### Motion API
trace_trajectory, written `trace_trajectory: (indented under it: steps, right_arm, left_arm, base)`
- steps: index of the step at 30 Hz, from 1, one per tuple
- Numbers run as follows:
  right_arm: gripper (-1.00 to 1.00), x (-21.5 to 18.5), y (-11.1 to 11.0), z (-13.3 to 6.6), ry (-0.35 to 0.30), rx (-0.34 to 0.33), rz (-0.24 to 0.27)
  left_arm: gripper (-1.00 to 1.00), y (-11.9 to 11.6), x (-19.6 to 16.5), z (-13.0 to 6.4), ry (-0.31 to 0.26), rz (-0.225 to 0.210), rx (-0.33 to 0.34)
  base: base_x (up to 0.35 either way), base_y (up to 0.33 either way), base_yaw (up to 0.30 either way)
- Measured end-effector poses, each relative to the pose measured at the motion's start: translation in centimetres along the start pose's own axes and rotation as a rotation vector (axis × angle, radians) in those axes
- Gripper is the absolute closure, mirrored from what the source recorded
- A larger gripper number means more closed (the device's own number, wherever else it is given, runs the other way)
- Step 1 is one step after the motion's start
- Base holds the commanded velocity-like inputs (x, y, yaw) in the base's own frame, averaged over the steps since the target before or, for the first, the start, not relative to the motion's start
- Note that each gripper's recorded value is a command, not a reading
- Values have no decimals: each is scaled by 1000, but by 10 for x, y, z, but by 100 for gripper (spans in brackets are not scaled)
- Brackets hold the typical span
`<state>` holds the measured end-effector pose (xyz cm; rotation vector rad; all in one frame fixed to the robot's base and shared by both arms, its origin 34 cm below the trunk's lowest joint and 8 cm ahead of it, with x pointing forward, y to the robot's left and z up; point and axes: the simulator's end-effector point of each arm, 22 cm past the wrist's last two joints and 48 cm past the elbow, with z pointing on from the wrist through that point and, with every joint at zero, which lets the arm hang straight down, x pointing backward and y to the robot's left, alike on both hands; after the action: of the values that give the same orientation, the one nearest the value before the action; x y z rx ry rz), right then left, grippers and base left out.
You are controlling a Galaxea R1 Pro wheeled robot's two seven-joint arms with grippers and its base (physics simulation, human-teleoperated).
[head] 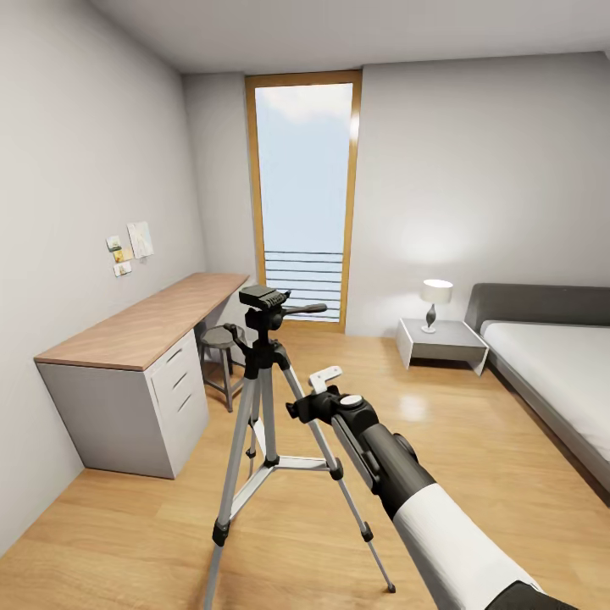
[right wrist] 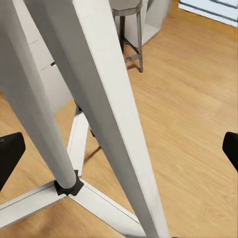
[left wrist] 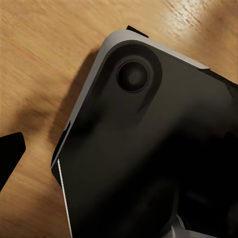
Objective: Attach the digital camera to the camera tripod in the bedroom.
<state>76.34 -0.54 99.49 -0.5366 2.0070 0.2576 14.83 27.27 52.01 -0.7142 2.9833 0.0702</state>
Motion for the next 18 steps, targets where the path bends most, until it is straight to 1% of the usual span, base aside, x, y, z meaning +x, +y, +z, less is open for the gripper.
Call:
trace_trajectory:
  steps: [8,18]
  right_arm:
    - [-100,-6,0,-2,-16,2,-7]
    - [-100,-4,2,-2,-8,0,-11]
  left_arm:
    - [-100,0,0,0,0,0,0]
    - [-100,0,0,0,0,0,0]
  base:
    - [0,0,0]
    - [0,0,0]
